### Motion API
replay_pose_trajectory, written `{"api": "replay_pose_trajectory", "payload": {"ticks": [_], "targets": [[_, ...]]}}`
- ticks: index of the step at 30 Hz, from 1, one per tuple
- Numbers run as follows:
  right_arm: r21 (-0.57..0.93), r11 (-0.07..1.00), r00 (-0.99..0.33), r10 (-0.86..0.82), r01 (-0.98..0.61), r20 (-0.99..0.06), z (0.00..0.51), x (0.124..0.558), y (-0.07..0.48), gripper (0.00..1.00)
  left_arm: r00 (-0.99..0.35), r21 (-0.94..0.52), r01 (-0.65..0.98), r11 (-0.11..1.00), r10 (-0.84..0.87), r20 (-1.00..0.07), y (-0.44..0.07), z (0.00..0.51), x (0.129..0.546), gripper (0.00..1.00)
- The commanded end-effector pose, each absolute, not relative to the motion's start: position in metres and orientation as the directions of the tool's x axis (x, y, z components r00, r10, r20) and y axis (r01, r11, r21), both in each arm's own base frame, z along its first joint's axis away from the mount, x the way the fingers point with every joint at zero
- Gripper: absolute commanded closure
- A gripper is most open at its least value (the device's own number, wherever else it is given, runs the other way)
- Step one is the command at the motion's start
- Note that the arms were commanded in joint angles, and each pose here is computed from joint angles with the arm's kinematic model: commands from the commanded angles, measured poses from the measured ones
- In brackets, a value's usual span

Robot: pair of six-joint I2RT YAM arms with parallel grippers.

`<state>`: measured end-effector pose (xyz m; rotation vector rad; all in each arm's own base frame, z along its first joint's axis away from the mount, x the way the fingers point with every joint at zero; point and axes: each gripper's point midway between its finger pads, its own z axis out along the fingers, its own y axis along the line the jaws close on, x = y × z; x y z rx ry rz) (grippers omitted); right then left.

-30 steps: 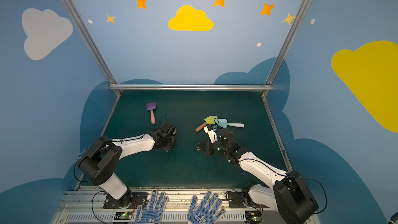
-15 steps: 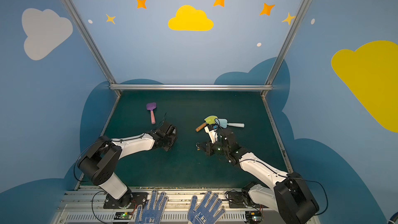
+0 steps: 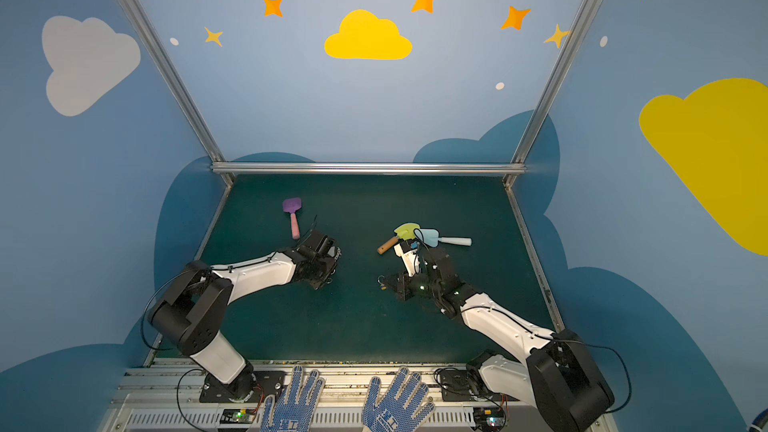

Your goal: Put the keys on the keyring

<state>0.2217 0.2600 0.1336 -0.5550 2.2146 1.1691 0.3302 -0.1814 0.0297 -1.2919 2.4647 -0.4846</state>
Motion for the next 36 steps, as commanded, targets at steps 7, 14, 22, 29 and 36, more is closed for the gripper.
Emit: {"api": "replay_pose_trajectory", "payload": {"ticks": [7, 14, 22, 29, 36], "targets": [[0.604, 0.528, -0.747, -0.09, -0.597, -0.659, 0.136, 0.225, 0.261, 1.0, -0.609, -0.338, -0.725, 0.6, -0.788, -0.093, -0.184, 0.008, 0.326, 0.59], [0.598, 0.534, -0.746, -0.094, -0.597, -0.66, 0.135, 0.225, 0.26, 1.0, -0.63, -0.305, -0.722, 0.621, -0.772, -0.082, -0.186, 0.0, 0.325, 0.6], [0.597, 0.545, -0.748, -0.088, -0.589, -0.658, 0.133, 0.225, 0.257, 1.0, -0.661, -0.246, -0.717, 0.652, -0.748, -0.058, -0.185, -0.011, 0.315, 0.71], [0.599, 0.548, -0.75, -0.083, -0.584, -0.656, 0.132, 0.226, 0.257, 1.0, -0.663, -0.237, -0.717, 0.656, -0.746, -0.058, -0.184, -0.01, 0.315, 0.84], [0.602, 0.543, -0.749, -0.078, -0.585, -0.658, 0.133, 0.226, 0.257, 1.0, -0.673, -0.244, -0.702, 0.669, -0.736, -0.08, -0.18, 0.001, 0.316, 0.8]]}}
